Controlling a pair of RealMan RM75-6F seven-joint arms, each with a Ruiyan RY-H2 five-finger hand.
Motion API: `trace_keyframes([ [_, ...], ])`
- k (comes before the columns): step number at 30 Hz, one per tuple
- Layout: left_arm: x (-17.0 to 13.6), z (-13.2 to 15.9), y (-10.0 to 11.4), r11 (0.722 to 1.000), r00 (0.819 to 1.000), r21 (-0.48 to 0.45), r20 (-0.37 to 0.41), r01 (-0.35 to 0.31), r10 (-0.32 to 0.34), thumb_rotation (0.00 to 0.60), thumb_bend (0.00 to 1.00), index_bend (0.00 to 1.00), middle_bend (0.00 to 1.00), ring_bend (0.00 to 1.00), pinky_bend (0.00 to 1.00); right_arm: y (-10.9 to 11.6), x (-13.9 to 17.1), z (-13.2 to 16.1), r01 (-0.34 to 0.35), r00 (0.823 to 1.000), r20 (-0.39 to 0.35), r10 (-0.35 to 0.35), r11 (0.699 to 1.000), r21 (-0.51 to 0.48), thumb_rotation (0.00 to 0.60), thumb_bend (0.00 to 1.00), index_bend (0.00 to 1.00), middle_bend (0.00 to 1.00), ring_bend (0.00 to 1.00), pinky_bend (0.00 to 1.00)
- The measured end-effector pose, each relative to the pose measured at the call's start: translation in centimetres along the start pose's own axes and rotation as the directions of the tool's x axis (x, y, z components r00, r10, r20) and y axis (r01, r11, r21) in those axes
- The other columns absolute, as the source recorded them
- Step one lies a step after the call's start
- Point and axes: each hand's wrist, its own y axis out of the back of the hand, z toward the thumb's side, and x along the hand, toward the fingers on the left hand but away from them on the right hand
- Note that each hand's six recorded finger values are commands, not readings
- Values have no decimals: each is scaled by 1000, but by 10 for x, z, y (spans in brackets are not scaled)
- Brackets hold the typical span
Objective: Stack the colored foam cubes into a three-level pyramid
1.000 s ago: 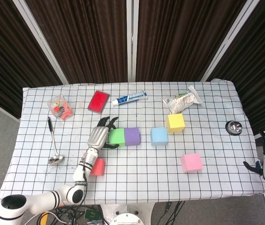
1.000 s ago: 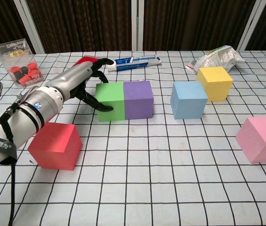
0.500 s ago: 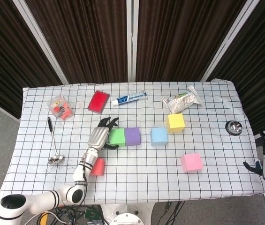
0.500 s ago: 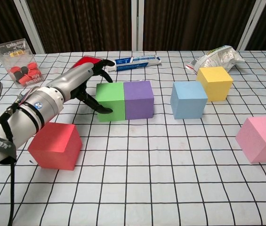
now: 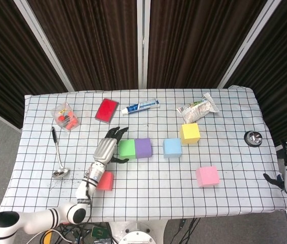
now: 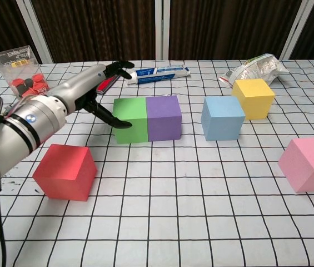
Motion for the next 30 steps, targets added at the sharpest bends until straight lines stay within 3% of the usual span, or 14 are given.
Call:
trace_keyframes([
  [5,-25,-2,40,998,998,-6,6,-67,67,600,0,54,86,0,42,4,-14,29,-10,996,-86,11,1000,15,600,4,0,0,0,0],
  [8,-43,-16,75,990,991,58,-16,-128,129,600,0,54,86,0,98,5,-25,59,-21,986,-167,23,1000,10,600,0,0,16,0,0],
  [11,-64,-35,107,974,984,163,-55,-156,167,600,0,54,86,0,137,3,-36,90,-39,966,-256,38,999,1,600,0,0,53,0,0],
  [16,-117,-73,153,936,957,293,-151,-196,247,600,0,54,86,0,92,-14,-57,143,-118,919,-382,99,993,-26,600,0,0,113,0,0],
  [20,-158,-96,171,925,937,326,-217,-197,276,600,0,54,86,0,84,-34,-72,178,-198,875,-452,174,980,-6,600,0,0,115,0,0],
  [25,-189,-114,173,927,928,327,-253,-185,275,600,0,54,104,0,77,-59,-83,222,-257,815,-521,254,964,67,600,0,0,127,0,0],
  [30,-213,-125,172,925,922,330,-264,-191,284,600,0,55,122,0,72,-82,-83,248,-263,784,-545,298,954,144,600,0,0,145,0,0],
])
